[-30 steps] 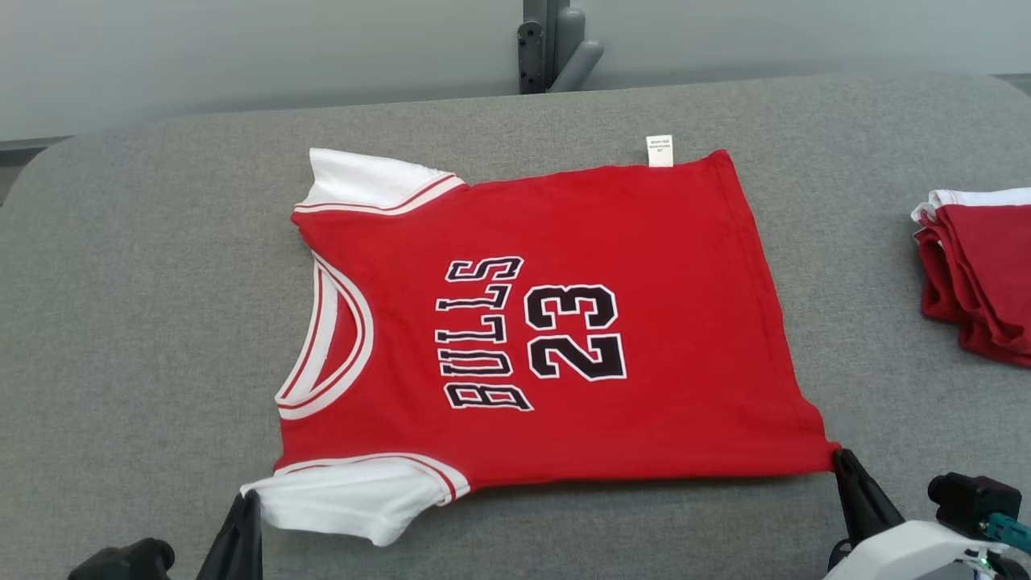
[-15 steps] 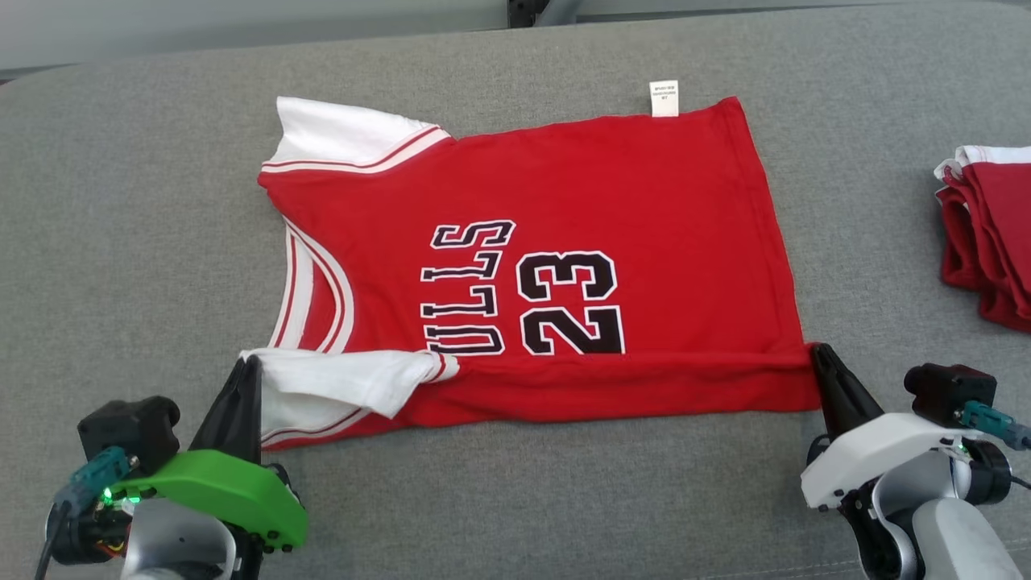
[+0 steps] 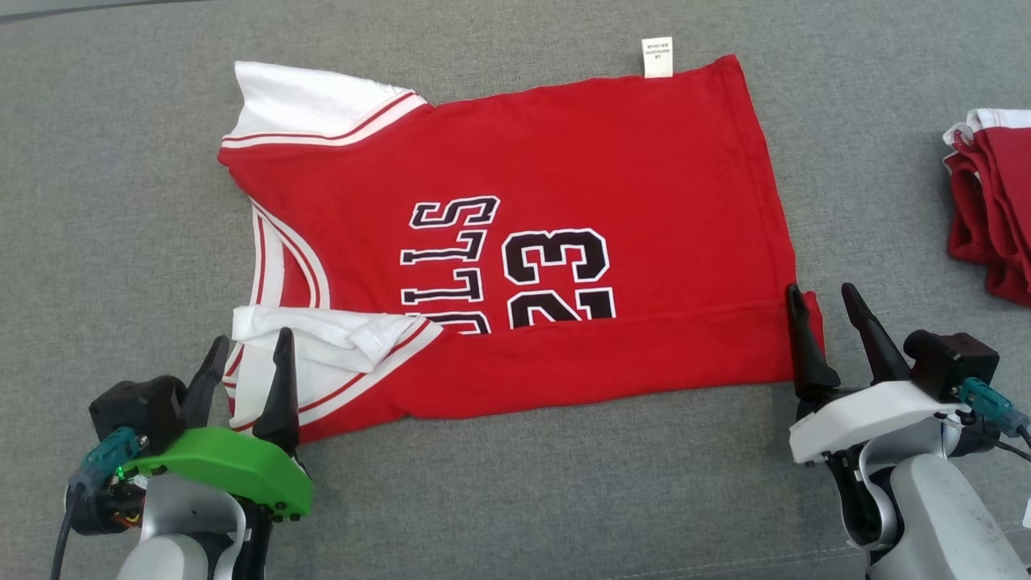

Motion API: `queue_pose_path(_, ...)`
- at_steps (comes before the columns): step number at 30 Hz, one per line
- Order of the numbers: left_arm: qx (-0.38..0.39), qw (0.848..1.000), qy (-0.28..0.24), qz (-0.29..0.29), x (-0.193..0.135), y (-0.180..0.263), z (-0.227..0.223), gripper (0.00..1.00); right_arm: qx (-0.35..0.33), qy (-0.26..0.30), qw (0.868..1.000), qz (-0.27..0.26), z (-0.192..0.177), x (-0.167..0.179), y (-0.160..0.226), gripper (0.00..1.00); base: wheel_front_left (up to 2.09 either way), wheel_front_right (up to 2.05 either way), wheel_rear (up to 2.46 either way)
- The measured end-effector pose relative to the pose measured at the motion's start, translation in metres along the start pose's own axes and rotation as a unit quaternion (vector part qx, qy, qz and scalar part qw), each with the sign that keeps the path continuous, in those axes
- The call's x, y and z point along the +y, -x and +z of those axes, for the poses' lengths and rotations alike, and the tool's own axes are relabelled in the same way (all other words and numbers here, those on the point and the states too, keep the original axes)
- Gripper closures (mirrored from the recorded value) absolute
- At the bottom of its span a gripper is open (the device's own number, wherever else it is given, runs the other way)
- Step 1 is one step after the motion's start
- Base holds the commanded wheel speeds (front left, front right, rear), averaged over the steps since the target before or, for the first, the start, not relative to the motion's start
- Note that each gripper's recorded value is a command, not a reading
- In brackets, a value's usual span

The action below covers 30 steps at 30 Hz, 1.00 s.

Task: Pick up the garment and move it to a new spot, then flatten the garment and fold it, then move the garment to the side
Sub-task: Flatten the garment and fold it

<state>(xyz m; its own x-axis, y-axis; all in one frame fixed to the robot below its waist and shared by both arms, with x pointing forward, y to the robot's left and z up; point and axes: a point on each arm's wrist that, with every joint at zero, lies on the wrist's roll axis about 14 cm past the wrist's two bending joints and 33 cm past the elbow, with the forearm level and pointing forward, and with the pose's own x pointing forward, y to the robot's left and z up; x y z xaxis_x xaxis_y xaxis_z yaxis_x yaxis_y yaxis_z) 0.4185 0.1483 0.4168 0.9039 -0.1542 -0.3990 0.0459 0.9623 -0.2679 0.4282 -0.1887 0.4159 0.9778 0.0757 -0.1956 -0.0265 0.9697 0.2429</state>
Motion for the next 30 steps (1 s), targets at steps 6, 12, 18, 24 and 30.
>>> queue_pose_path(6, -0.099, 0.995, -0.001, -0.003, -0.006, 0.006, 0.031, 0.00, -0.042, 0.014, 0.999, -0.004, 0.018, -0.003, 0.000, 0.00, 0.00, 0.00, 0.00)
queue_pose_path(12, -0.196, 0.980, -0.027, -0.002, -0.009, 0.020, 0.061, 0.00, -0.100, 0.041, 0.994, 0.006, 0.054, 0.005, 0.001, 0.00, 0.00, 0.00, 0.00)
queue_pose_path(18, -0.235, 0.970, -0.067, 0.004, -0.008, 0.029, 0.080, 0.00, -0.132, 0.063, 0.989, 0.019, 0.075, 0.016, 0.009, 0.00, 0.00, 0.00, 0.00)
queue_pose_path(24, -0.223, 0.972, -0.074, 0.012, -0.001, 0.034, 0.073, 0.00, -0.128, 0.057, 0.990, 0.023, 0.070, 0.022, 0.018, 0.00, 0.00, 0.00, 0.00)
queue_pose_path(30, -0.188, 0.979, -0.074, 0.016, 0.003, 0.032, 0.059, 0.00, -0.125, 0.055, 0.990, 0.026, 0.069, 0.024, 0.018, 0.00, 0.00, 0.00, 0.00)
